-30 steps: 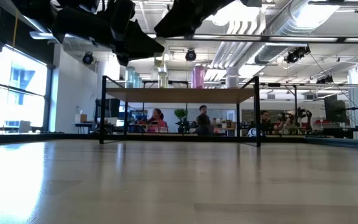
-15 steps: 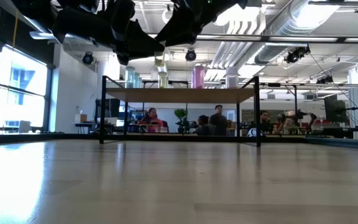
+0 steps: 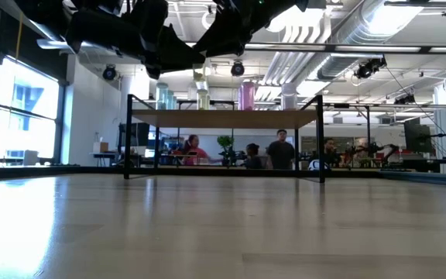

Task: Pick and place medicine bottles onto shelf by color
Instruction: Put the yellow pill bottle into the shelf aligned with the other yellow pill bottles

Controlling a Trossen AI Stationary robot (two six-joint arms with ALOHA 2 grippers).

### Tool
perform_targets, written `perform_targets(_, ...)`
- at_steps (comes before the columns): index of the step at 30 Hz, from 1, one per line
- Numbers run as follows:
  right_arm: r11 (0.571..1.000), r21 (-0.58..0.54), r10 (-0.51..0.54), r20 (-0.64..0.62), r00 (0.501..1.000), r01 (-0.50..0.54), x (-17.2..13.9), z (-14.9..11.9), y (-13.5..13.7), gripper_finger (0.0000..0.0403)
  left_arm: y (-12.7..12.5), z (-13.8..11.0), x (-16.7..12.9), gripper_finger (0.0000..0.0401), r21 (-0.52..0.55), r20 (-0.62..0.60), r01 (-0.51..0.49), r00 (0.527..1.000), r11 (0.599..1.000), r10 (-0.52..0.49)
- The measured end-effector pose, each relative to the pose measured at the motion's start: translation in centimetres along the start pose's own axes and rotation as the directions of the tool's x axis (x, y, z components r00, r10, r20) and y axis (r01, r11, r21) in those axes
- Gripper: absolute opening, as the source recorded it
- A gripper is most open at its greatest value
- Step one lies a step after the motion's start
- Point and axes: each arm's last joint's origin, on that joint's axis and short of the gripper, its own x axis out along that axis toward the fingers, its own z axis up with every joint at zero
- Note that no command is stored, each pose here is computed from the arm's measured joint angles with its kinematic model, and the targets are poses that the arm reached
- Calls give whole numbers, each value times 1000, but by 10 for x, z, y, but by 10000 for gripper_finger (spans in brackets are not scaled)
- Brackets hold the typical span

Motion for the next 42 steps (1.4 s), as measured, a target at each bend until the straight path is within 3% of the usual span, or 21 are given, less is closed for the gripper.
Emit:
perform_targets(6, 1000, 0, 2, 1, 1000, -2, 0, 0, 0, 117, 0, 0, 0, 103, 0, 0, -2, 1000, 1000, 2)
perform_targets(22, 1000, -1, 2, 0, 1000, -2, 0, 0, 0, 113, 0, 0, 0, 107, 0, 0, -2, 1000, 1000, 2)
perform_targets(36, 1000, -3, -17, -5, 1000, 17, 0, 0, 0, 113, 0, 0, 0, 202, 33, 0, 3, 1000, 999, -3)
perform_targets(42, 1000, -7, -25, -27, 999, 25, -8, 9, -1, 113, 0, 0, 0, 224, 31, 0, 3, 1000, 1000, -3)
